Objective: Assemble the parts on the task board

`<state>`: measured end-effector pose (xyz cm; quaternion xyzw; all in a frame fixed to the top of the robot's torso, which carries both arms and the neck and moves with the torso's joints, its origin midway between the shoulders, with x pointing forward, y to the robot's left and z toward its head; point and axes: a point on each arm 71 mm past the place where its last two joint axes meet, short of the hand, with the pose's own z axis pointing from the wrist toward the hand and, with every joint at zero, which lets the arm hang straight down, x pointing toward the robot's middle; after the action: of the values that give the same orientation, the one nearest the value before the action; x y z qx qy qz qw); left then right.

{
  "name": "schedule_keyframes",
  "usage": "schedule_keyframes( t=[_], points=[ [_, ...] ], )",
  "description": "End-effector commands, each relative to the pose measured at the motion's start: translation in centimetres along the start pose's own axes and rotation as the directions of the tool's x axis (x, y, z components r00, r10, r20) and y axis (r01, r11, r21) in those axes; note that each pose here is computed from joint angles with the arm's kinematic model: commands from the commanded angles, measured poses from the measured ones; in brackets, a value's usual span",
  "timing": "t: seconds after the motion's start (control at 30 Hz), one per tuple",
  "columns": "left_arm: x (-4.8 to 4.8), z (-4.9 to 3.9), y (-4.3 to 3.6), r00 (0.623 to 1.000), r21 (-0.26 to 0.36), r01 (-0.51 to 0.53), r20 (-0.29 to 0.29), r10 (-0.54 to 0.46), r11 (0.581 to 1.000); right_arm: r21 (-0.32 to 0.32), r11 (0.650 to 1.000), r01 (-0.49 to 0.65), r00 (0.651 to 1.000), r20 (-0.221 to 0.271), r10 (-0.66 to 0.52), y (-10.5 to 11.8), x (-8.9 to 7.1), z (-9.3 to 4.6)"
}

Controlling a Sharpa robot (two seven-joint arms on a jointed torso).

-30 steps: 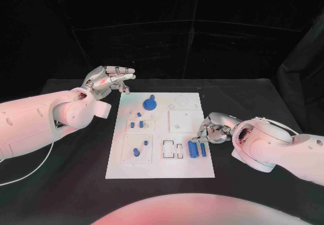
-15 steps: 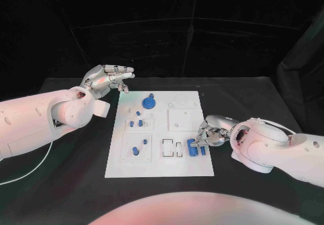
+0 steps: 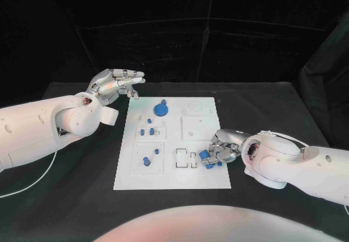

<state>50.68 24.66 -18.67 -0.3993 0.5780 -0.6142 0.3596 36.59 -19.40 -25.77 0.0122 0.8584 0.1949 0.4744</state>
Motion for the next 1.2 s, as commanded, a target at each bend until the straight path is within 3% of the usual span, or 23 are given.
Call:
schedule_keyframes(
  t=[0.03, 0.33, 0.57, 0.83, 1.0, 1.2],
  points=[
    [0.08, -0.01, -0.1, 1.0, 0.002, 0.01, -0.011, -0.01, 1.0, 0.013, 0.999, 0.032, 0.999, -0.022, -0.031, -0.1, 0.5, 0.2],
    [0.03, -0.11, -0.15, 1.0, 0.007, 0.009, -0.008, -0.009, 1.0, 0.012, 1.0, 0.026, 1.0, -0.006, -0.026, 0.1, 0.8, 0.6],
    [-0.05, -0.15, -0.17, 1.0, 0.008, 0.008, -0.006, -0.008, 1.0, -0.006, 0.999, -0.045, 0.997, 0.068, 0.046, 0.4, 0.3, 0.1],
    [0.02, -0.07, -0.15, 1.0, 0.008, 0.008, -0.008, -0.008, 1.0, -0.053, 0.976, -0.213, 0.966, 0.137, 0.218, 1.0, -0.3, -1.3],
    [0.06, -0.05, -0.14, 1.0, 0.007, 0.009, -0.009, -0.009, 1.0, -0.058, 0.954, -0.295, 0.947, 0.114, 0.3, 1.6, -0.2, -1.6],
    [0.1, -0.05, -0.13, 1.0, 0.005, 0.009, -0.01, -0.009, 1.0, -0.046, 0.938, -0.344, 0.937, 0.05, 0.346, 2.4, 0.5, -1.2]
  ],
)
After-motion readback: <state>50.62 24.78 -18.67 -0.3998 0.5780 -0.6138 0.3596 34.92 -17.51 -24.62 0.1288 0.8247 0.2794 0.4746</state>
